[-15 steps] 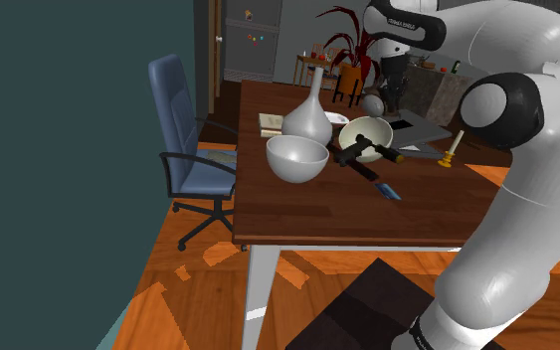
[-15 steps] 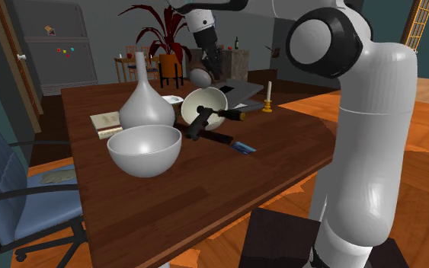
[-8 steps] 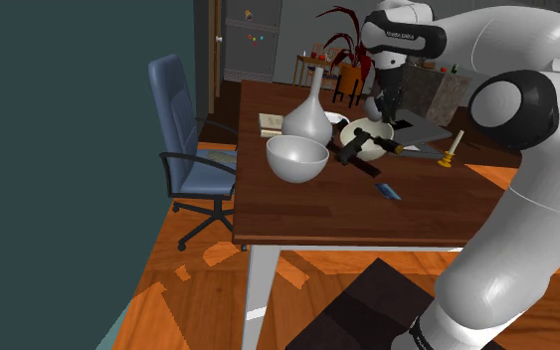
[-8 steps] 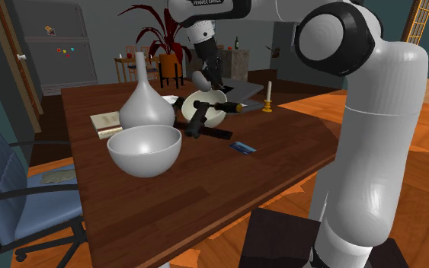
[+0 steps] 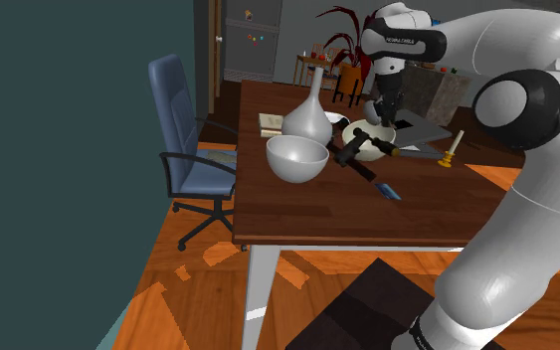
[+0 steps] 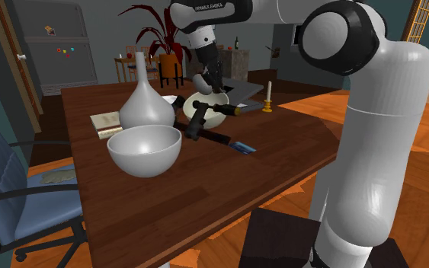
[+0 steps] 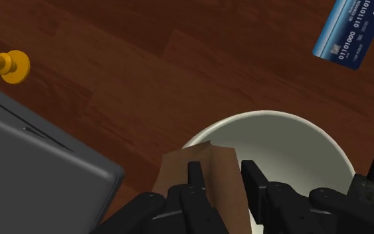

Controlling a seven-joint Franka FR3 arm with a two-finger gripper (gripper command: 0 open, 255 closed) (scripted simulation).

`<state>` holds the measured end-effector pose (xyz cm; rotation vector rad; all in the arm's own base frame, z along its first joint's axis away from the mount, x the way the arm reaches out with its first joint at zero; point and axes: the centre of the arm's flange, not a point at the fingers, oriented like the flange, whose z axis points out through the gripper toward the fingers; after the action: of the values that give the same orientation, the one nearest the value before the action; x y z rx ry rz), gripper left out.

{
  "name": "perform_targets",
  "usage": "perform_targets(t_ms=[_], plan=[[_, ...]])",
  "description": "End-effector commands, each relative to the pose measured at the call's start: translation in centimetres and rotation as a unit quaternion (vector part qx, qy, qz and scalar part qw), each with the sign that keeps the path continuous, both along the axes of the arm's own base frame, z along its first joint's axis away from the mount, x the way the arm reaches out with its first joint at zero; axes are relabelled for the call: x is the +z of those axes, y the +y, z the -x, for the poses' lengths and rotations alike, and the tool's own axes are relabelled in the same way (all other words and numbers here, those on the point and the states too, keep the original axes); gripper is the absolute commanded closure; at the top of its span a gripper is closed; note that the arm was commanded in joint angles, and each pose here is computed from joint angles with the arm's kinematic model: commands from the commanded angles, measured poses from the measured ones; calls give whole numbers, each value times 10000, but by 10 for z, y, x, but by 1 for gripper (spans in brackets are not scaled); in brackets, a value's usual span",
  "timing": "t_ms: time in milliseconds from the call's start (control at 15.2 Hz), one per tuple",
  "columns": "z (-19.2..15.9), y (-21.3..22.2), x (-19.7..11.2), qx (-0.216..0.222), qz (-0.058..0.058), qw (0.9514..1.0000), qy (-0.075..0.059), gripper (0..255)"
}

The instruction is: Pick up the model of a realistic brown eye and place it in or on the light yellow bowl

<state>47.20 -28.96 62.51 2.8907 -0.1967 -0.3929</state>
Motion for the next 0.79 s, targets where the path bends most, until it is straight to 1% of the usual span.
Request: perform_targets(t_ms=[0,66,132,462,726], plan=[[-2,3,-5,33,-39,10000,25,255],[-2,3,-5,33,-39,10000,24,255],[-2,4,-5,32,-40,10000,24,0],[-2,3,-5,33,-39,10000,24,0],[-16,13,42,33,-39,10000,24,0]])
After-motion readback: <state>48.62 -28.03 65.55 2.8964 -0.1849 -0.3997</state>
